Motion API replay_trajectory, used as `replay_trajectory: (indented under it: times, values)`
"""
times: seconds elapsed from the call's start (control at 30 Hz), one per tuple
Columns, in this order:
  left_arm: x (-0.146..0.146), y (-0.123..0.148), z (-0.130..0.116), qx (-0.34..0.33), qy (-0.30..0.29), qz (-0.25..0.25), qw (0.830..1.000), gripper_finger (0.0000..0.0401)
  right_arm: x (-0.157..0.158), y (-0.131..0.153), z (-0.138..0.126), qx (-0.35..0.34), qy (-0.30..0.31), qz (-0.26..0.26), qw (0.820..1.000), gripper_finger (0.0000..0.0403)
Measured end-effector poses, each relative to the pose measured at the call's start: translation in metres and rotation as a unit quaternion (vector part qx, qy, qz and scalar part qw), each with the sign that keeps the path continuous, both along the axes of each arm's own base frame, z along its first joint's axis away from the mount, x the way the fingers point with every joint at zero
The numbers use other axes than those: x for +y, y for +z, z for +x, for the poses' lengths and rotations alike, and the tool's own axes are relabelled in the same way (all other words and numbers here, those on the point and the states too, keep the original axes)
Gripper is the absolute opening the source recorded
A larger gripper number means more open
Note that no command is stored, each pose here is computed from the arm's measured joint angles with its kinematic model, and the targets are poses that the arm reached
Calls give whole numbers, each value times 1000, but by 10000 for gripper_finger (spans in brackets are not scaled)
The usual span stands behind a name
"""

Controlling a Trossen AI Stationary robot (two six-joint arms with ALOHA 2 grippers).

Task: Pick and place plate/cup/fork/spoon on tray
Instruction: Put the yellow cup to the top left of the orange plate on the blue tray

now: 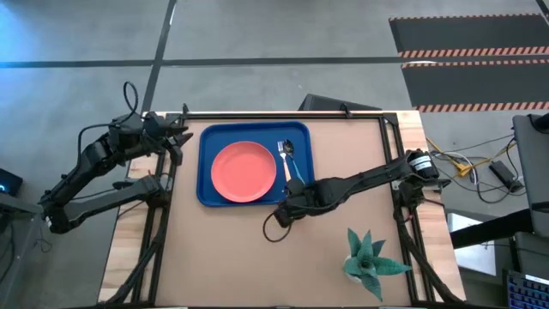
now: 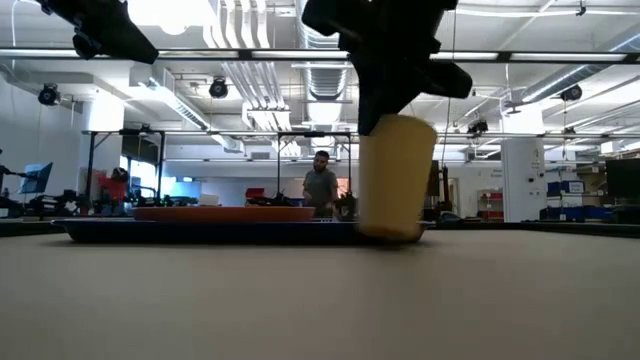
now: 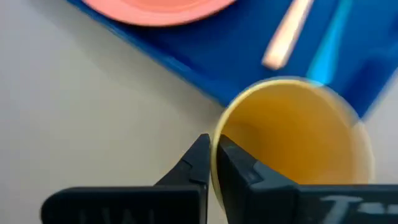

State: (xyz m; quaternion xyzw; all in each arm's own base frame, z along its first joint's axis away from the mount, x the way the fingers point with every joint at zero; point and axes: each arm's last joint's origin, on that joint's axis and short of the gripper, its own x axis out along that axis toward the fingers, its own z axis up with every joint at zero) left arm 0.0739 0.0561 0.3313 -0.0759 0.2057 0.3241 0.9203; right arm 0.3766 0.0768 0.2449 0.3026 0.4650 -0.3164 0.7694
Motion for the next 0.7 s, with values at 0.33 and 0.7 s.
replay_trajectory:
  times: [0.33,0.7]
  values:
    - [-1,-1,-2,5,0,-3,1000,113,-74,83,26,-30,83,-82,993,8]
    - [-10,-11,-15,54,15,-30,998,113,-189,85,81,-74,179,-82,978,8]
